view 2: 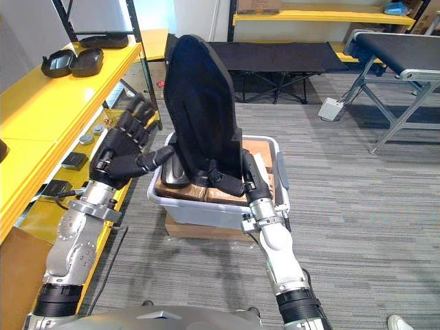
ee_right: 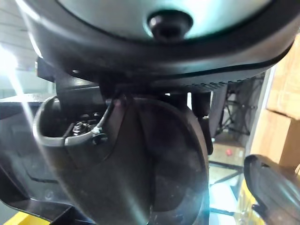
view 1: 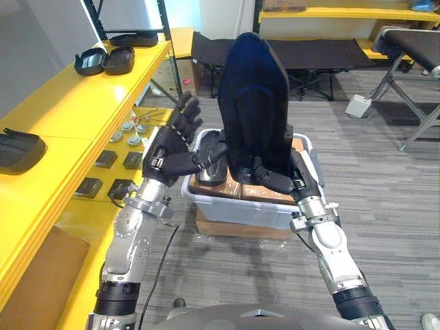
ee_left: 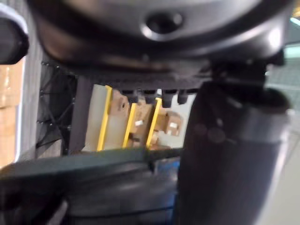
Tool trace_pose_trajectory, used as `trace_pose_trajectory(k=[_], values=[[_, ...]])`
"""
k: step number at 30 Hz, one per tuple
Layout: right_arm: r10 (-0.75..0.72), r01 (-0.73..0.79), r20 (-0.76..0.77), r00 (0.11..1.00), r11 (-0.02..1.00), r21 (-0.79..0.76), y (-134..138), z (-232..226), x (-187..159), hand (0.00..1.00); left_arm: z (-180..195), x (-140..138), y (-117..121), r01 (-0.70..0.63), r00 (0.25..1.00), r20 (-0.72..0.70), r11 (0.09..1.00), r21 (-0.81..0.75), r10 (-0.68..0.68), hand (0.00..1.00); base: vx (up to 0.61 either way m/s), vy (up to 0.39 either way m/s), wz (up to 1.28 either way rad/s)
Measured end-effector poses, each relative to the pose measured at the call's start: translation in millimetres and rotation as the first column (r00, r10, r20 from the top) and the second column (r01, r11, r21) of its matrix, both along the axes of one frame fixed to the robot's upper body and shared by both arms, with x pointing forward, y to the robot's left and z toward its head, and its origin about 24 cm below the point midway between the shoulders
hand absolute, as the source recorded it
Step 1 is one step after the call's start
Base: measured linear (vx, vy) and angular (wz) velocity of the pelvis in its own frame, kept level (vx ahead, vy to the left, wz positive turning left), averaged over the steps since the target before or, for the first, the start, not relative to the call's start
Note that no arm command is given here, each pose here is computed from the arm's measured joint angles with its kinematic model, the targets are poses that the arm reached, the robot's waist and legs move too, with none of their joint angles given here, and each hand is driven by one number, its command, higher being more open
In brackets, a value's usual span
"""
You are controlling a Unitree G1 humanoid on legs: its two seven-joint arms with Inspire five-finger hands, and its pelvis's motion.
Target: Walk over and take three plastic housings, then place them on the shelf
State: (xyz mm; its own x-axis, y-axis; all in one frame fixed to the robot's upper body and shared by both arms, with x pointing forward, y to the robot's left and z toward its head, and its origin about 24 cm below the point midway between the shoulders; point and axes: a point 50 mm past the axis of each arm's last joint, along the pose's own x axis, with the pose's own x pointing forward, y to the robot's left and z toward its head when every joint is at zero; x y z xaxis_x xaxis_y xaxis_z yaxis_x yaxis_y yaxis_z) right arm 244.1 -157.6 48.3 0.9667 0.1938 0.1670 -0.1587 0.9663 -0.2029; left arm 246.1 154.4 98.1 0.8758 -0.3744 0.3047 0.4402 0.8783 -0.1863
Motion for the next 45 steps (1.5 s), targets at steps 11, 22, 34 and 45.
trace_pose_trajectory(k=[11, 22, 34, 45], values=[[0.036, -0.04, 0.053, 0.998, 0.997, 0.07, 10, 16, 13, 0.0, -7, -3, -16, 0.105, 0.994, -0.039, 0.99, 0.09, -0.102, 1.0, 0.0, 0.0, 0.0], [0.15, -0.152, 0.037, 0.988, 0.985, 0.084, 32, 13, 10, 0.0, -8, -2, -19, 0.067, 0.996, -0.063, 0.997, 0.049, -0.064, 1.0, 0.0, 0.0, 0.0], [0.204, -0.206, 0.024, 0.979, 0.972, 0.112, 47, 10, 7, 0.0, -5, 1, -18, 0.017, 0.996, -0.089, 0.988, -0.157, -0.031, 0.0, 0.0, 0.0, 0.0], [0.242, -0.245, 0.034, 0.97, 0.962, 0.123, 56, 9, 3, 0.0, 4, 5, -10, 0.032, 0.999, -0.036, 0.99, -0.137, -0.038, 0.0, 0.0, 0.0, 0.0]])
